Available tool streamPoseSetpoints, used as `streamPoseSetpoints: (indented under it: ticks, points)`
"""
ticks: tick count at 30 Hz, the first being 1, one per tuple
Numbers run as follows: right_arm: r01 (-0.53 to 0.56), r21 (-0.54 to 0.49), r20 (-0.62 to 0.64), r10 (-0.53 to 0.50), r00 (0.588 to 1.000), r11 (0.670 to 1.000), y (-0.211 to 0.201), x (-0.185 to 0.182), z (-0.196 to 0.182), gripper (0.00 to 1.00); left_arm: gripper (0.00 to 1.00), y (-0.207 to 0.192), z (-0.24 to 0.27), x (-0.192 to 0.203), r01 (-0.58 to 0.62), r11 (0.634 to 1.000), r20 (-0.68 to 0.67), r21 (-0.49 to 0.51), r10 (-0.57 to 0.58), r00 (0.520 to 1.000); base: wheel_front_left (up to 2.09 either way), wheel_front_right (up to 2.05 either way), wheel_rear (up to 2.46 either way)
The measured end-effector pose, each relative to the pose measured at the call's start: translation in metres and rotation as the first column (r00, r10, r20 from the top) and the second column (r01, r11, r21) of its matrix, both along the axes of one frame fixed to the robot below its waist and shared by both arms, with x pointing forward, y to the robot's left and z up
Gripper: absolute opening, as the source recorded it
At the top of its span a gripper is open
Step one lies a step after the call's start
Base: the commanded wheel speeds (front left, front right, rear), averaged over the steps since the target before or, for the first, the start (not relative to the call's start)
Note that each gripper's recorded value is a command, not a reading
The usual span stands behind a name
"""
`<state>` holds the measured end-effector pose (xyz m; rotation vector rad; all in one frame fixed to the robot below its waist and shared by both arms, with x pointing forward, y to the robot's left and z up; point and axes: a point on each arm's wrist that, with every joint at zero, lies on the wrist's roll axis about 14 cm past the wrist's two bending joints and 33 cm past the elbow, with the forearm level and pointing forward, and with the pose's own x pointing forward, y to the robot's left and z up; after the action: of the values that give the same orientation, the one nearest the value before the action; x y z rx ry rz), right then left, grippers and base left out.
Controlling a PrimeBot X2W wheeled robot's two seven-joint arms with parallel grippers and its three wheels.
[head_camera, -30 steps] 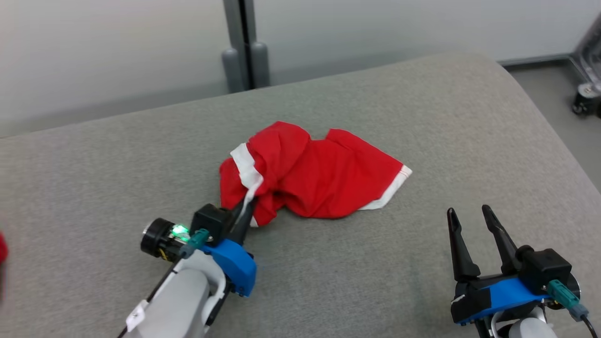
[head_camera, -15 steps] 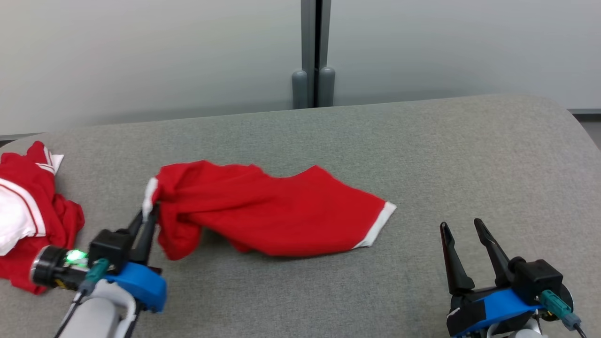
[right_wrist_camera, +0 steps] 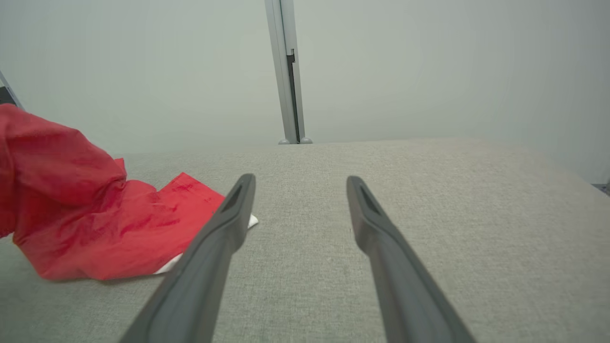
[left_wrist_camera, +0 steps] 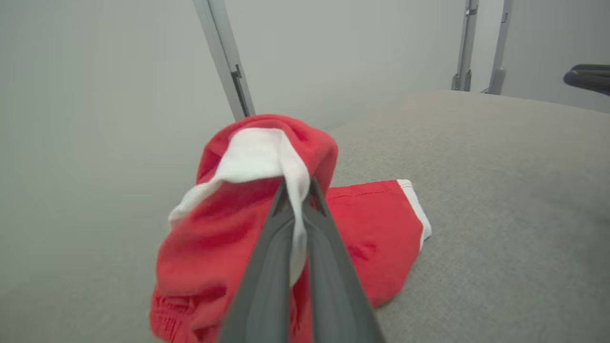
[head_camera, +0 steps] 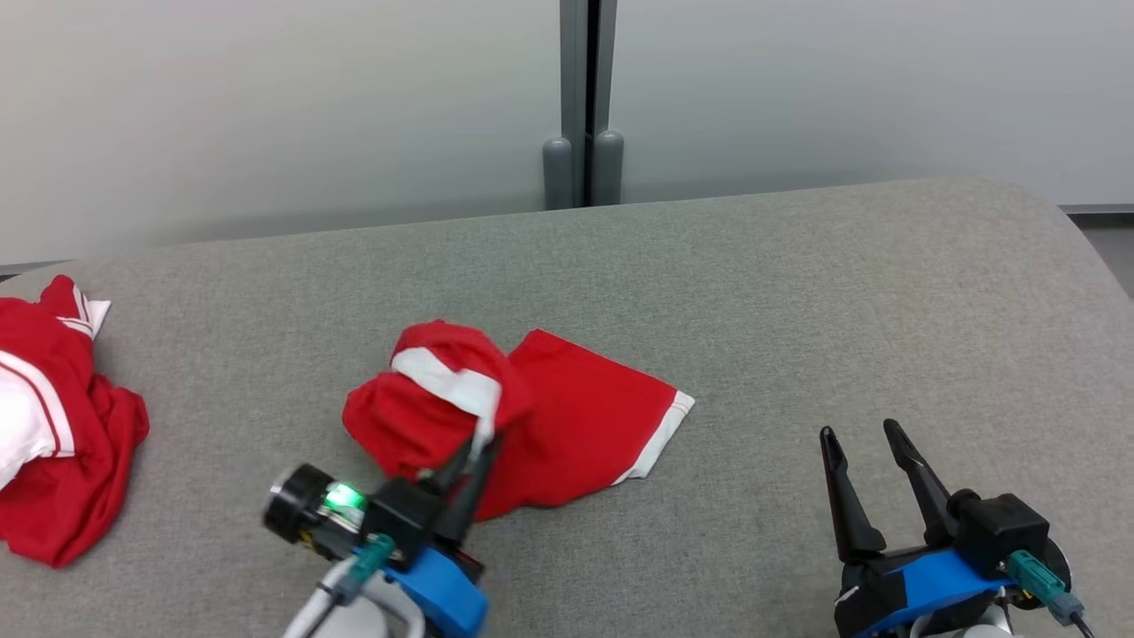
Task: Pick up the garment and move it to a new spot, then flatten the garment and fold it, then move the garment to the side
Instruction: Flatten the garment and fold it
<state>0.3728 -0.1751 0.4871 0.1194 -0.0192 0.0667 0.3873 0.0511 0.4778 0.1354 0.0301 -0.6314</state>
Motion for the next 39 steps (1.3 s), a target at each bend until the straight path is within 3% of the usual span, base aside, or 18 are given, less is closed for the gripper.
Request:
streamPoseSetpoints:
  ticks: [6,14,15,16,20,24,28,33,39]
  points:
    - [0.037,-0.004,-0.009,-0.037,0.999,0.999,-0.012,-0.005,-0.003,1.0,0.0,-0.074,-0.044,-0.053,0.221,0.975,-0.16,-0.014,-0.22,0.962,0.0,0.0,0.0]
    - [0.069,-0.011,-0.016,-0.069,0.997,0.998,-0.023,-0.008,-0.005,1.0,0.0,-0.109,-0.098,-0.119,0.398,0.917,-0.369,-0.013,-0.374,0.851,0.0,0.0,0.0]
    - [0.07,-0.012,-0.015,-0.07,0.997,0.997,-0.023,-0.008,-0.004,1.0,0.12,-0.108,-0.099,-0.117,0.398,0.917,-0.371,-0.011,-0.373,0.85,0.0,0.0,0.0]
    - [0.071,-0.012,-0.015,-0.071,0.997,0.997,-0.024,-0.008,-0.004,1.0,1.0,-0.106,-0.099,-0.113,0.391,0.92,-0.37,-0.007,-0.365,0.854,0.0,0.0,0.0]
    - [0.068,-0.013,-0.008,-0.068,0.998,0.998,-0.023,-0.006,-0.002,1.0,1.0,-0.103,-0.084,-0.093,0.343,0.939,-0.323,-0.022,-0.331,0.887,0.0,0.0,0.0]
    - [0.056,-0.011,-0.003,-0.056,0.998,0.998,-0.019,-0.005,-0.001,1.0,1.0,-0.097,-0.04,-0.061,0.244,0.966,-0.192,-0.088,-0.257,0.947,0.0,0.0,0.0]
    - [0.039,-0.007,0.002,-0.039,0.999,0.999,-0.013,-0.003,0.001,1.0,1.0,-0.07,-0.006,-0.038,0.139,0.983,-0.083,-0.12,-0.15,0.985,0.0,0.0,0.0]
    - [0.024,-0.002,0.003,-0.024,1.0,1.0,-0.008,-0.001,0.001,1.0,1.0,-0.03,0.01,-0.022,0.0,0.99,-0.03,-0.144,-0.004,1.0,0.0,0.0,0.0]
    - [0.019,-0.001,0.001,-0.019,1.0,1.0,-0.006,-0.001,0.0,1.0,1.0,0.009,-0.004,-0.019,-0.125,0.985,-0.066,-0.12,0.117,0.991,0.0,0.0,0.0]
